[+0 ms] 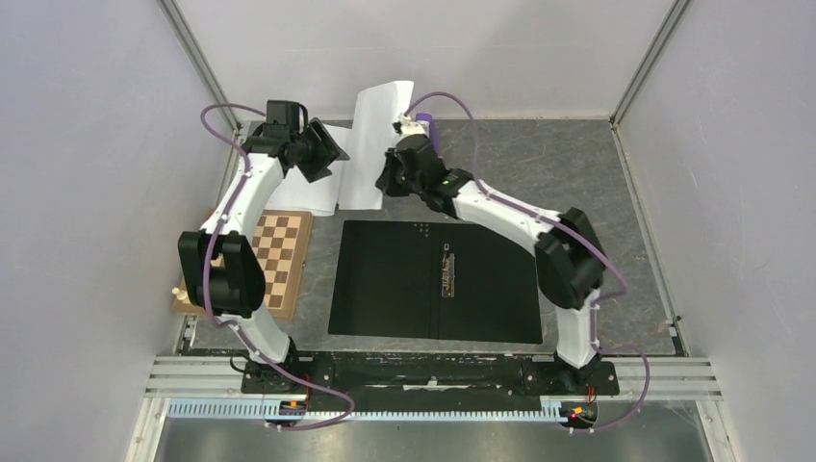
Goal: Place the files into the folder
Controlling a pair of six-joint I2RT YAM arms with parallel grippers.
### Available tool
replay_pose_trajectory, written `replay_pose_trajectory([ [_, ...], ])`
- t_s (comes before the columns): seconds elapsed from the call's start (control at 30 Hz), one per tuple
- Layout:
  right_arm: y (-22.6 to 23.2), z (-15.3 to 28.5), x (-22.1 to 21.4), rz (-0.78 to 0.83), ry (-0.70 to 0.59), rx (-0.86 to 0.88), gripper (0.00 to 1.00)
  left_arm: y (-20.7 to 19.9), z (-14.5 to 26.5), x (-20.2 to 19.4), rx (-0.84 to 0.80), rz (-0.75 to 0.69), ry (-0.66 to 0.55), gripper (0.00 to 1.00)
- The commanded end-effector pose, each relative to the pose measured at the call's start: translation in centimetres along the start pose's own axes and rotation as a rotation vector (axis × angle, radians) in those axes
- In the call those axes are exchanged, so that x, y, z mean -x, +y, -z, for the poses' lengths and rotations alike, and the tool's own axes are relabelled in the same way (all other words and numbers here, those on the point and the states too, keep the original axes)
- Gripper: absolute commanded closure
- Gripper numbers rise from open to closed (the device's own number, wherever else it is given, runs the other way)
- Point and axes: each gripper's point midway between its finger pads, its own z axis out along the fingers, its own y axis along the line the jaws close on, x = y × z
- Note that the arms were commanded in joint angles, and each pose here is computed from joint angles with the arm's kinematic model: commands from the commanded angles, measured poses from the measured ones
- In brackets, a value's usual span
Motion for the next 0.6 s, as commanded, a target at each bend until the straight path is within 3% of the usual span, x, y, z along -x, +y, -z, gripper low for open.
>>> replay_pose_trajectory([
  [0.0,-1.6,6.7,-0.3,0.025,0.041,-0.02,1.0,-1.1,2.1,-2.0,-0.081,0.015,0.004,0.34],
  [0.17,-6.0,15.3,-6.3,-0.051,0.156,0.007,1.0,0.3,2.9,-9.1,-0.084,-0.018,0.089,0.34],
  [0.3,-12.6,21.6,-13.1,-0.098,0.241,-0.129,1.0,2.8,2.0,-16.5,-0.02,-0.056,0.184,0.34],
  [0.43,-19.0,25.3,-18.7,-0.054,0.319,-0.361,1.0,5.6,0.9,-21.6,0.097,-0.084,0.232,0.34],
  [0.57,-22.0,26.7,-22.2,-0.026,0.383,-0.463,1.0,7.9,0.2,-24.4,0.204,-0.081,0.258,0.34],
])
